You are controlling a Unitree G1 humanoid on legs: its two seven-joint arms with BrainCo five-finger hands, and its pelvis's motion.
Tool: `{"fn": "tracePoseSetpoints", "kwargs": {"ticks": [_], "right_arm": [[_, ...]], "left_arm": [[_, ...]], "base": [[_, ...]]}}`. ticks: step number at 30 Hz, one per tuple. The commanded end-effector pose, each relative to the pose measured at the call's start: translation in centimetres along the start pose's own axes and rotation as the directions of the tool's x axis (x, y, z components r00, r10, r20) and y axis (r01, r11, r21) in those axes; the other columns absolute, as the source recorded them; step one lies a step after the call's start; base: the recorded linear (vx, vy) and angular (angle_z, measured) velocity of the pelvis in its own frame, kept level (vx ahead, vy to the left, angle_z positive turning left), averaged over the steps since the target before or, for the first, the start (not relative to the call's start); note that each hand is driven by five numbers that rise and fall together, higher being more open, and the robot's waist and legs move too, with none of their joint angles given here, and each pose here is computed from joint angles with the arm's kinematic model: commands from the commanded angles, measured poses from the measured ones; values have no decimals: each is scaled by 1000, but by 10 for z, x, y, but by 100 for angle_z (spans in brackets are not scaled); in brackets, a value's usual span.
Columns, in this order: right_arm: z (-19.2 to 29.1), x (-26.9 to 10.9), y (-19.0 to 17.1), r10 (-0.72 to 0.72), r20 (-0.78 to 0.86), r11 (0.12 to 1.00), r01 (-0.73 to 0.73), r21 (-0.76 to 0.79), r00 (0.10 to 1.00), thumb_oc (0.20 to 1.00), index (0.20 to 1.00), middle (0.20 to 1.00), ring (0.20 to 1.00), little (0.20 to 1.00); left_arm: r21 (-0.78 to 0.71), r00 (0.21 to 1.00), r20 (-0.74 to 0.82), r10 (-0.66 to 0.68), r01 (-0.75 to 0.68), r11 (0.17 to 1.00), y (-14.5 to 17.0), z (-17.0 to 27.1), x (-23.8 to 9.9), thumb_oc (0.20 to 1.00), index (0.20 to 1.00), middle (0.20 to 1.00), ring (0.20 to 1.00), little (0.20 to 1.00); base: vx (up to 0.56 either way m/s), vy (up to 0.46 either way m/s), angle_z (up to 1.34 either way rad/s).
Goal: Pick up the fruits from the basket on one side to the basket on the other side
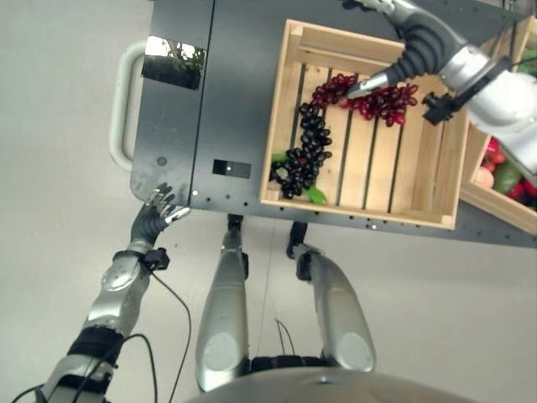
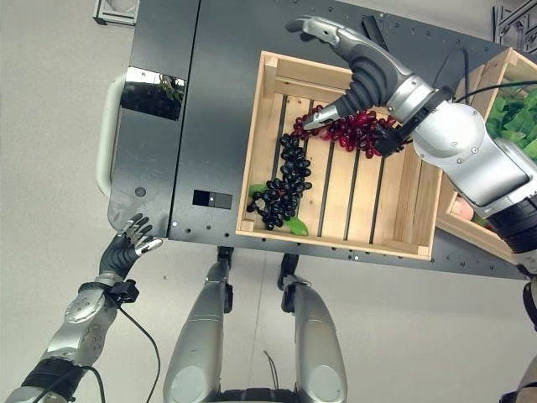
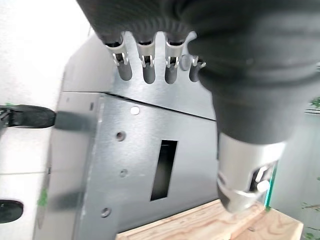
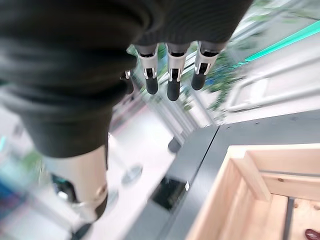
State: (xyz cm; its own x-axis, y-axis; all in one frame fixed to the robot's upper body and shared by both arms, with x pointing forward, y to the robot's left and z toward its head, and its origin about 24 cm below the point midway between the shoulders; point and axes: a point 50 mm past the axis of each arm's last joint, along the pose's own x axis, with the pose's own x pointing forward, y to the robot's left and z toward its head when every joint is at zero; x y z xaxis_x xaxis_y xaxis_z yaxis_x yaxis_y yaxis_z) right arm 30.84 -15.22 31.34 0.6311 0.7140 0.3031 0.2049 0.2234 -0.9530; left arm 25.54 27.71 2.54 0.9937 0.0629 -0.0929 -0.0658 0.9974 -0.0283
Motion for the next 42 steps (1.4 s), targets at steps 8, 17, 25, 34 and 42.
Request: {"fn": "tracePoseSetpoints", "kwargs": {"ticks": [8, 17, 25, 34, 42], "right_arm": [[14, 9, 11, 316, 38, 768, -232, -597, 948, 1000, 1000, 1000, 1000, 1000], [10, 14, 27, 445, -2, 648, -324, -689, 895, 1000, 1000, 1000, 1000, 1000], [0, 22, 36, 466, -46, 609, -357, -708, 884, 1000, 1000, 1000, 1000, 1000], [6, 26, 41, 485, -17, 606, -350, -715, 874, 1000, 1000, 1000, 1000, 1000], [13, 28, 41, 502, -1, 605, -352, -714, 865, 1000, 1000, 1000, 1000, 1000]], "left_arm": [[86, 993, 121, -3, -8, 996, 14, 31, -4, 1000, 1000, 1000, 1000, 1000], [108, 972, 233, -33, 8, 994, 13, 65, 3, 1000, 1000, 1000, 1000, 1000], [137, 953, 298, -60, 20, 990, 10, 87, 9, 1000, 1000, 1000, 1000, 1000], [173, 939, 335, -72, 14, 985, 14, 104, 8, 1000, 1000, 1000, 1000, 1000], [218, 936, 344, -79, 2, 976, 17, 113, 10, 1000, 1000, 1000, 1000, 1000]], "base": [[4, -13, 3], [0, -13, 2], [10, -10, 6], [1, 1, 3], [0, 0, 0]]}}
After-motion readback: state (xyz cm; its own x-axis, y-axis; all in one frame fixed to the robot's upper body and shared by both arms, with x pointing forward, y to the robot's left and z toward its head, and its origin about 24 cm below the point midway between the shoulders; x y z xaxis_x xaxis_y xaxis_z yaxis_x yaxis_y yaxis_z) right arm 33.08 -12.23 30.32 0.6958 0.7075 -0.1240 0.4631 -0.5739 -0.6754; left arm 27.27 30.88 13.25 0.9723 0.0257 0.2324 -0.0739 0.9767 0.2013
